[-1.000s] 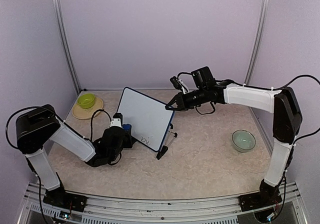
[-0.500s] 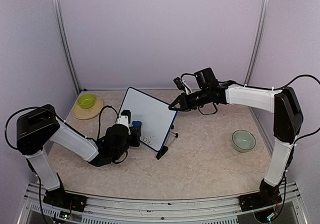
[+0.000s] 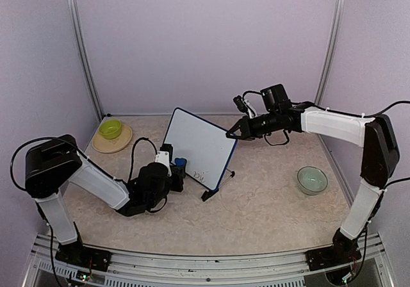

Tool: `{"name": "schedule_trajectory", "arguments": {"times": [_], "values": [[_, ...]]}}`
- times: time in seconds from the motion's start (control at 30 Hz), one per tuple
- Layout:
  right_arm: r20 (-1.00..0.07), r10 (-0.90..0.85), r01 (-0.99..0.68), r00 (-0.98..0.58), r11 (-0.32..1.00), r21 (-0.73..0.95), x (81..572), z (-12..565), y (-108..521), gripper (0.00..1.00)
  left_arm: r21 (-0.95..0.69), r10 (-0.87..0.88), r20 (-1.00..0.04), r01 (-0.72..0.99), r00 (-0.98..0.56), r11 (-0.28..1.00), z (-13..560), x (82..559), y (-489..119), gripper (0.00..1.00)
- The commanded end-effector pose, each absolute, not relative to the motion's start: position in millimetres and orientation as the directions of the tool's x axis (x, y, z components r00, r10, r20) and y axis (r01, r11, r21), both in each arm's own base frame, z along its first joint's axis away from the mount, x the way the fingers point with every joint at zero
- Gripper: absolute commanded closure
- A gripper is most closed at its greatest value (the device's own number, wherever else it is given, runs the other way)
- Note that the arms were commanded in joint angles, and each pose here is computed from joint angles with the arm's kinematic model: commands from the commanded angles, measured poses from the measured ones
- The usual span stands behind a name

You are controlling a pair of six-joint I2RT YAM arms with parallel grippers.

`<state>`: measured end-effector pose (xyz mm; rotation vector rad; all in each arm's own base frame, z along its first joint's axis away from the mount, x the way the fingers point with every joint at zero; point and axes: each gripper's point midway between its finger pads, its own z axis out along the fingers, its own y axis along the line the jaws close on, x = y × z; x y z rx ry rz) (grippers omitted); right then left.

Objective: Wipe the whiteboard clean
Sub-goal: Erase the center of the whiteboard.

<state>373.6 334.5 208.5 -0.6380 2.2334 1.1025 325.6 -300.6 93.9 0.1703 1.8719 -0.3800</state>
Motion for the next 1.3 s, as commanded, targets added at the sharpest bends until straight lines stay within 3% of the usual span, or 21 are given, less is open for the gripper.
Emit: {"name": "schedule_trajectory", "arguments": {"times": [0.0,0.53,1.1,1.27], "values": [[-0.739,-0.137,-0.689,-0.659,0.502,0.522,374,238,335,1.00,-0.151,-0.048,-0.951,0.321,-0.306,0.935,87,325,-310,0.90],[-0.721,-0.138,-0.677,-0.679,0.496,0.544,369,225,334,1.00,-0.065,0.027,-0.960,0.313,-0.280,0.948,55,323,-337,0.91],[-0.719,-0.138,-0.679,-0.681,0.488,0.548,370,223,336,1.00,-0.158,0.011,-0.960,0.572,-0.281,0.805,78,292,-416,0.90],[-0.723,-0.140,-0.682,-0.677,0.489,0.544,370,225,336,1.00,-0.142,0.007,-0.951,0.461,-0.308,0.876,68,304,-395,0.90]]}}
